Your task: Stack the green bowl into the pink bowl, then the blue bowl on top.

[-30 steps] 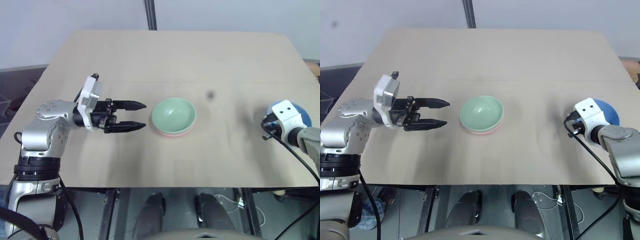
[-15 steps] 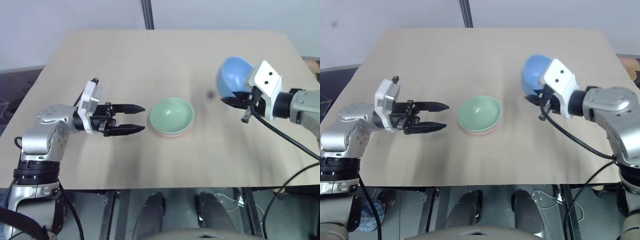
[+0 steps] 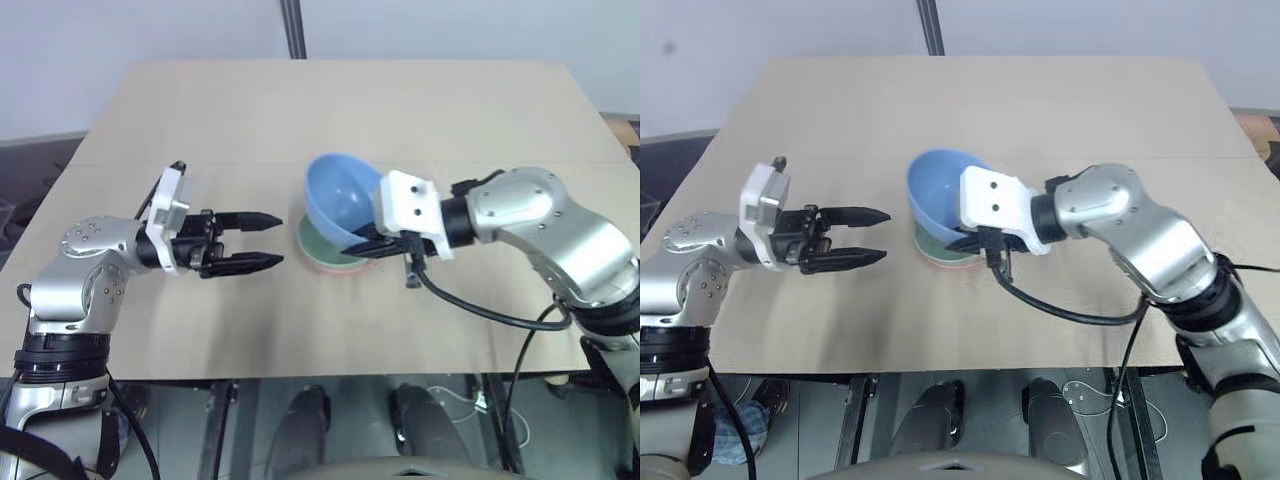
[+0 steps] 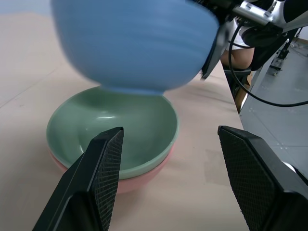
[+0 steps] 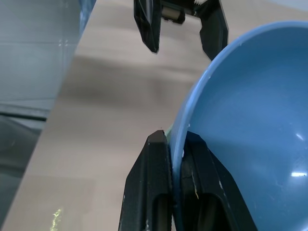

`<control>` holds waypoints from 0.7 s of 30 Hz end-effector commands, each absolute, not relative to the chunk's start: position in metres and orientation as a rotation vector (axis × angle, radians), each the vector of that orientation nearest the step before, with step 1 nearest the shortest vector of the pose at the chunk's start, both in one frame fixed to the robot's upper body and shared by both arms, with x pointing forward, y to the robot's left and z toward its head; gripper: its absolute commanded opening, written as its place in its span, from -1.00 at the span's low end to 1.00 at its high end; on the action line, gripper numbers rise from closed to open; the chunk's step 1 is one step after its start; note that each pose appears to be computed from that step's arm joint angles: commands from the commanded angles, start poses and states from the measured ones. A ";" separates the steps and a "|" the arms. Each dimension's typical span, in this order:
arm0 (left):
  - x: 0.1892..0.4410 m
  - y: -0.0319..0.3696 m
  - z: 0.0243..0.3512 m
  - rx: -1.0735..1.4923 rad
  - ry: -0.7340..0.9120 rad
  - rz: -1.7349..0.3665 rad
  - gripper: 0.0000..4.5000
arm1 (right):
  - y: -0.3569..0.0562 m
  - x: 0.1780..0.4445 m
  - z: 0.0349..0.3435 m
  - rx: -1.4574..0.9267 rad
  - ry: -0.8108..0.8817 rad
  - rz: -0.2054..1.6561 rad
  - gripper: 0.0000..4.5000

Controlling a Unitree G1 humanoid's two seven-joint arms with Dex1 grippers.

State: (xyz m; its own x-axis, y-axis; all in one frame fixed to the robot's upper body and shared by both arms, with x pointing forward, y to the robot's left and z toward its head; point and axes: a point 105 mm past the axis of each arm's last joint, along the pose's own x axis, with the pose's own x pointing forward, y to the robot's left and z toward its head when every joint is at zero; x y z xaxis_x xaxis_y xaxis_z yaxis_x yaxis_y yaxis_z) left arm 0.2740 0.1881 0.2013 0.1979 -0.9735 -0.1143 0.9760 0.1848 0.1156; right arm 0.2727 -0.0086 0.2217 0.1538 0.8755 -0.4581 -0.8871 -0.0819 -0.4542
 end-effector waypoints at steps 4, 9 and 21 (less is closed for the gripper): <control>0.265 0.194 0.213 0.216 -0.016 -1.342 0.47 | 0.001 0.277 0.234 -0.805 -0.067 1.460 -0.66; 0.263 0.196 0.213 0.215 -0.010 -1.326 0.47 | 0.001 0.277 0.234 -0.790 -0.058 1.452 0.10; 0.268 0.201 0.203 0.260 0.034 -1.233 0.47 | -0.067 0.307 0.248 -0.648 -0.014 1.193 0.10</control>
